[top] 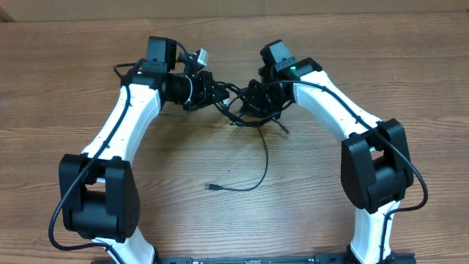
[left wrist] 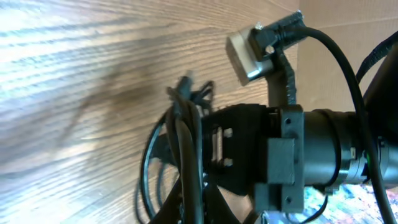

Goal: Untangle cables

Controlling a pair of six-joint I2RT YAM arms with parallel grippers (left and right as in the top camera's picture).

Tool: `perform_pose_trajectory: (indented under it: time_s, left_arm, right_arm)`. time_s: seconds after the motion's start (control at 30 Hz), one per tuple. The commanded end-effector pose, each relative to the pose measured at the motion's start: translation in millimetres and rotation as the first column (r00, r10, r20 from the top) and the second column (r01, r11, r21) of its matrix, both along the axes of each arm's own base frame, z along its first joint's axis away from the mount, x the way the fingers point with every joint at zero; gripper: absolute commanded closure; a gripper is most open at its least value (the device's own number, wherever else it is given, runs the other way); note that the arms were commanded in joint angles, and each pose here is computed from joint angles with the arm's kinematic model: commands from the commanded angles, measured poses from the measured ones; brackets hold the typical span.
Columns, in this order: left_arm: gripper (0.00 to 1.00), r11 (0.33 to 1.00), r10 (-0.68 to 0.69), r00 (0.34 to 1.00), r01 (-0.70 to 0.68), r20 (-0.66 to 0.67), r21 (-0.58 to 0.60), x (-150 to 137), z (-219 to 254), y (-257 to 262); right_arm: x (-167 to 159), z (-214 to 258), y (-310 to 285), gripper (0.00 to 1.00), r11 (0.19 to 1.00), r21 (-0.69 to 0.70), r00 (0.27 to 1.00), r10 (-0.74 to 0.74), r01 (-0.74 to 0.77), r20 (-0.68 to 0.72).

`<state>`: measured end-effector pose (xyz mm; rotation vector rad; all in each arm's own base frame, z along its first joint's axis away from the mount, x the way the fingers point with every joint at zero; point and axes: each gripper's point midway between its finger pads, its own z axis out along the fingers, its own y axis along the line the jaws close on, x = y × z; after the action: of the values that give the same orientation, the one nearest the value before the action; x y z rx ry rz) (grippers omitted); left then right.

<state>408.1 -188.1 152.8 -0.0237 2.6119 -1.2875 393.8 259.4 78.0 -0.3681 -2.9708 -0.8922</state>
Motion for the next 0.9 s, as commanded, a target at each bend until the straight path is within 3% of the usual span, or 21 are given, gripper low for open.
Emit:
perform_pose_trajectory:
  time_s: [0.0,0.23,0.37,0.5,0.67,0.77,0.87]
  left_arm:
    - [0.96,0.996,-0.087,0.989,0.084,0.118,0.026,-3,14,7]
    - [0.96,0.969,-0.093,0.992,0.071,0.082,0.238,-11,-16,21]
    - [0.96,0.964,-0.112,0.989,0.084,0.1,0.251,-10,-16,21]
    - [0.96,0.961,-0.164,0.976,0.124,0.146,0.249,-9,-14,18]
    - [0.96,0.935,-0.354,0.868,0.315,0.349,0.165,-16,9,-5]
    - [0.96,0.897,-0.405,0.763,0.438,0.503,0.056,-25,37,-19]
    - [0.96,0.865,-0.375,0.713,0.499,0.593,-0.053,-30,62,-20]
  right_arm:
    - [12,27,-21,0.96,0.999,-0.036,0.992,0.031,-0.026,0.125]
    - [2,121,-19,0.96,0.995,0.037,0.95,0.079,-0.094,0.302]
    - [-12,160,-19,0.96,0.99,0.078,0.928,0.082,-0.118,0.363]
    - [-20,169,-23,0.96,0.992,0.084,0.935,0.063,-0.098,0.35]
    - [-17,160,-35,0.96,0.999,0.018,0.941,0.034,-0.043,0.338]
    - [-14,153,-44,0.78,1.0,-0.029,0.945,0.007,0.002,0.328]
    - [-11,140,-42,0.69,0.999,-0.044,0.952,0.022,-0.009,0.305]
